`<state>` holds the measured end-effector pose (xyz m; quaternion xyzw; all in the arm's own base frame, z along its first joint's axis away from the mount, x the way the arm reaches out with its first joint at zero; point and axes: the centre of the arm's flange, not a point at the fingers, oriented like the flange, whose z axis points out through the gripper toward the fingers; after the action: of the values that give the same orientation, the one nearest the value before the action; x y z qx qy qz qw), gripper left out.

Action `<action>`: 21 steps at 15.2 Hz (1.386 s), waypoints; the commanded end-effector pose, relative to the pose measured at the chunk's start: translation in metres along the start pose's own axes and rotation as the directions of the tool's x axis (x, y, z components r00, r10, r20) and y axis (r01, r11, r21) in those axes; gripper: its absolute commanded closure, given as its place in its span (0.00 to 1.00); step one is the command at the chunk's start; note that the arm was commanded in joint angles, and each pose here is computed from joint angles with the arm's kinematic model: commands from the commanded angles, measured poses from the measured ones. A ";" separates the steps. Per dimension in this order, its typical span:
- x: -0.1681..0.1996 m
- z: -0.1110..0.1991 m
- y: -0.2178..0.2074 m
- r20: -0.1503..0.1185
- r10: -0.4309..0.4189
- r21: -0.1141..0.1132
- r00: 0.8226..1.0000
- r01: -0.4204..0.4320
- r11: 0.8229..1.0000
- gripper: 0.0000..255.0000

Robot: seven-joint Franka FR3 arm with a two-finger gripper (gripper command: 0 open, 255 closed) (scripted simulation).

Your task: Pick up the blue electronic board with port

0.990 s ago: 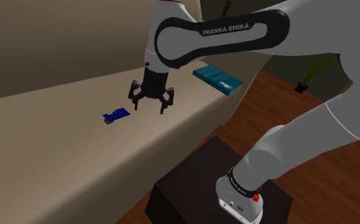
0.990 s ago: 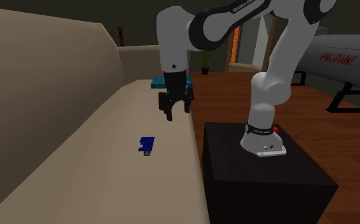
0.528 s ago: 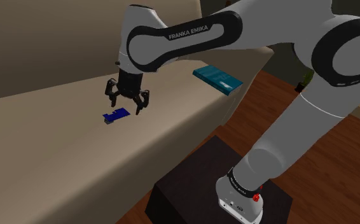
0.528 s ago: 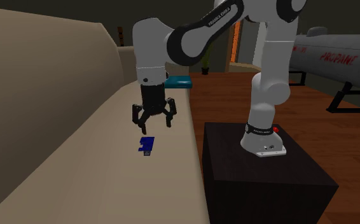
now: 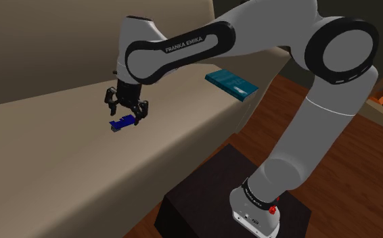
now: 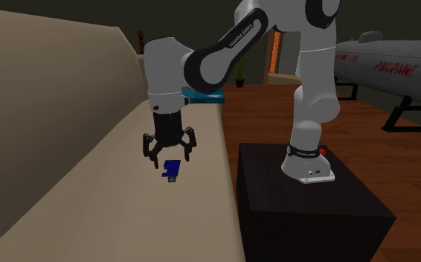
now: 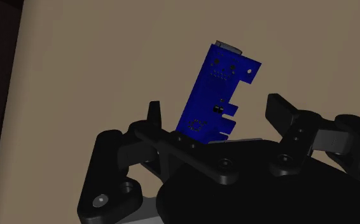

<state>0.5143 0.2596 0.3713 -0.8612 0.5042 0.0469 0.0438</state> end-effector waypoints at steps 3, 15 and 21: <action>0.001 0.014 0.000 0.000 0.001 0.001 1.000 -0.001 1.000 0.00; 0.001 0.009 0.000 0.000 0.001 0.001 1.000 -0.001 1.000 1.00; -0.003 -0.022 -0.001 0.000 0.001 0.001 1.000 -0.001 1.000 1.00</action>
<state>0.5144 0.2603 0.3878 -0.8611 0.5045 0.0465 0.0441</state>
